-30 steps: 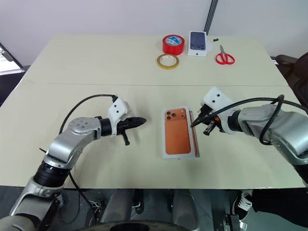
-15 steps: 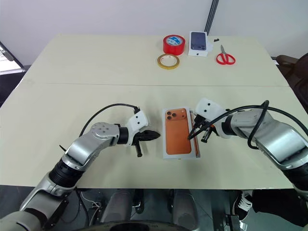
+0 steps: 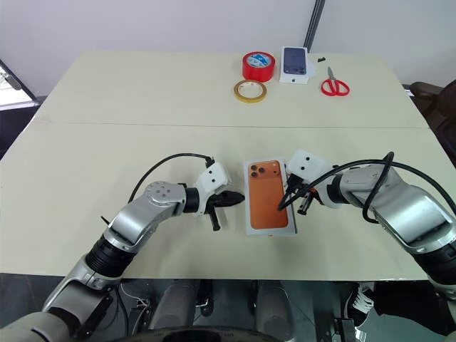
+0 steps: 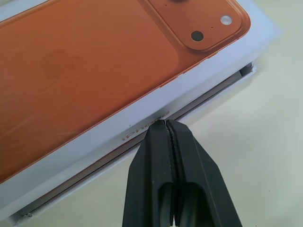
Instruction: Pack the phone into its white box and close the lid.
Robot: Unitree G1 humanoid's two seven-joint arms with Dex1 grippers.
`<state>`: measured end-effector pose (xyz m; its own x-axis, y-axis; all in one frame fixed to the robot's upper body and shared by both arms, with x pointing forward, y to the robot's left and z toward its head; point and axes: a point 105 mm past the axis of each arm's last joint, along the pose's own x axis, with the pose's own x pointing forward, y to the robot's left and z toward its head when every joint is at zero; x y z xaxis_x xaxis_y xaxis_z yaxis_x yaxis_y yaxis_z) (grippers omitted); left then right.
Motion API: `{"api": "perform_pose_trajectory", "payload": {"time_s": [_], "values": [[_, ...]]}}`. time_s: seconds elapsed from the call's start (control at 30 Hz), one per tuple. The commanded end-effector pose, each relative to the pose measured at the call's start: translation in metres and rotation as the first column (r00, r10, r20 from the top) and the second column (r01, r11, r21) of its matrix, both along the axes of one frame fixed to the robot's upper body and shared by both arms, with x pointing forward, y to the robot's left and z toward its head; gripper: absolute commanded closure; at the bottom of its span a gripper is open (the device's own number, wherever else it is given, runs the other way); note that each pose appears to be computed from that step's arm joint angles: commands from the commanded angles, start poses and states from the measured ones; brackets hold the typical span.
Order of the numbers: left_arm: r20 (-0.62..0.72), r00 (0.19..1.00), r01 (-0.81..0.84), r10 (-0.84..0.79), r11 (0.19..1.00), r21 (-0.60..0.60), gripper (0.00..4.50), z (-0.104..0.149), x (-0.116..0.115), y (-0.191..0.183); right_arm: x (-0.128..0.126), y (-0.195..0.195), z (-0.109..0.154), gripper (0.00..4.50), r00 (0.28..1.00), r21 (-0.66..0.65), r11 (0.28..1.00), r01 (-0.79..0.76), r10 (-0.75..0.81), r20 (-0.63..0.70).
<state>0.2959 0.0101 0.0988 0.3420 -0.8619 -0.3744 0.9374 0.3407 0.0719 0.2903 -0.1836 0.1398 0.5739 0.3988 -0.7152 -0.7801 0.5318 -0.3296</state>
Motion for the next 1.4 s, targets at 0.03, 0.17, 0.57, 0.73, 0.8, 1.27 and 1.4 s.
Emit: {"api": "perform_pose_trajectory", "payload": {"time_s": [0.03,0.17,0.57,0.73,0.8,1.27,1.4], "values": [[0.042,0.999,0.03,-0.028,0.998,-0.053,4.5,0.017,-0.003,-0.007,0.001,0.002,0.013,4.47,0.998,0.008,1.0,-0.017,0.017,0.055],[0.043,0.999,0.029,-0.027,0.997,-0.067,4.5,0.02,-0.002,-0.009,0.0,0.001,0.013,4.47,0.999,0.004,1.0,-0.017,0.017,0.05],[0.019,0.999,0.039,-0.038,0.997,-0.067,4.5,0.016,-0.003,-0.011,-0.002,-0.001,0.01,4.47,0.999,0.004,1.0,-0.009,0.008,0.037],[0.025,0.999,0.047,-0.045,0.995,-0.085,4.5,0.02,-0.003,-0.017,-0.003,0.0,0.008,4.47,0.999,0.004,1.0,-0.011,0.011,0.034],[0.027,0.999,0.05,-0.047,0.994,-0.093,4.5,0.021,-0.002,-0.019,-0.003,0.0,0.008,4.47,0.999,0.005,1.0,-0.01,0.01,0.033],[0.022,0.998,0.058,-0.055,0.991,-0.12,4.5,0.025,-0.006,-0.024,-0.007,-0.001,0.001,4.47,1.0,0.006,1.0,-0.005,0.005,0.007],[0.025,0.998,0.054,-0.051,0.991,-0.126,4.5,0.026,-0.005,-0.024,-0.007,-0.001,0.0,4.47,1.0,0.005,1.0,-0.005,0.005,0.004]]}}
